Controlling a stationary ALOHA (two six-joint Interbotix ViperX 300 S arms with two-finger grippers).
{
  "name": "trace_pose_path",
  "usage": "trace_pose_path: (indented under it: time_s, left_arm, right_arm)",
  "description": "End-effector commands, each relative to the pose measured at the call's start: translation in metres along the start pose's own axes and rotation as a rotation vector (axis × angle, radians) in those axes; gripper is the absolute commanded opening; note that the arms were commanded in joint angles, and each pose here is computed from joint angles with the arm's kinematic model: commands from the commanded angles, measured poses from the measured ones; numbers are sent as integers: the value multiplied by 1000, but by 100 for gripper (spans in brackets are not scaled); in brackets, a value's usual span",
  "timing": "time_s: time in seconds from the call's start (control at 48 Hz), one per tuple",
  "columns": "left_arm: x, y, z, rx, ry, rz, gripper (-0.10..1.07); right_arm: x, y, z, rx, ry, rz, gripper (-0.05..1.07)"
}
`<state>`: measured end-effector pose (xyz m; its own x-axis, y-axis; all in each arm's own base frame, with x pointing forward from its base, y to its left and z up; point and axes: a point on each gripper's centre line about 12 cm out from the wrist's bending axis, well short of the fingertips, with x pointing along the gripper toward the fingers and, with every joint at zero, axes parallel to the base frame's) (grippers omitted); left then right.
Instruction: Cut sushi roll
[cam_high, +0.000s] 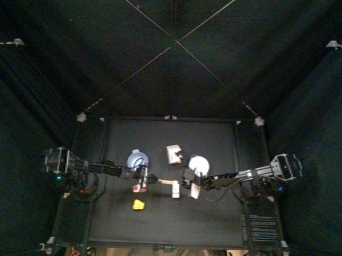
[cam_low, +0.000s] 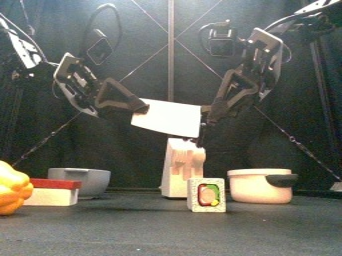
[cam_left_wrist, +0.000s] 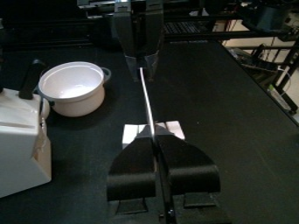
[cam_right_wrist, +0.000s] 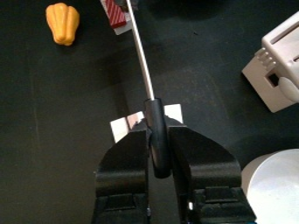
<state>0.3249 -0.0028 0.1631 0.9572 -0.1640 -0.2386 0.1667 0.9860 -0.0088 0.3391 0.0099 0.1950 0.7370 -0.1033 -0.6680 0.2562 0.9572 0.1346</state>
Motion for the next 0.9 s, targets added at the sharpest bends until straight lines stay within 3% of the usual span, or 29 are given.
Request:
trace_pose_path:
  time_s: [0.0,0.396,0.667,0.875]
  left_arm:
    - [0,-2,-2,3,5,-6,23]
    - [15,1,-12,0,41,-10,23]
    - [22,3,-21,-4,83,-6,22]
    - [27,7,-35,-1,200,18,22]
  right_arm:
    - [-7,-8,5,24,-11,-32,36]
    - [-8,-22,-2,17,74,-183,36]
    - [-8,-14,-10,3,97,-171,36]
    - [3,-13,-19,-14,136,-185,36]
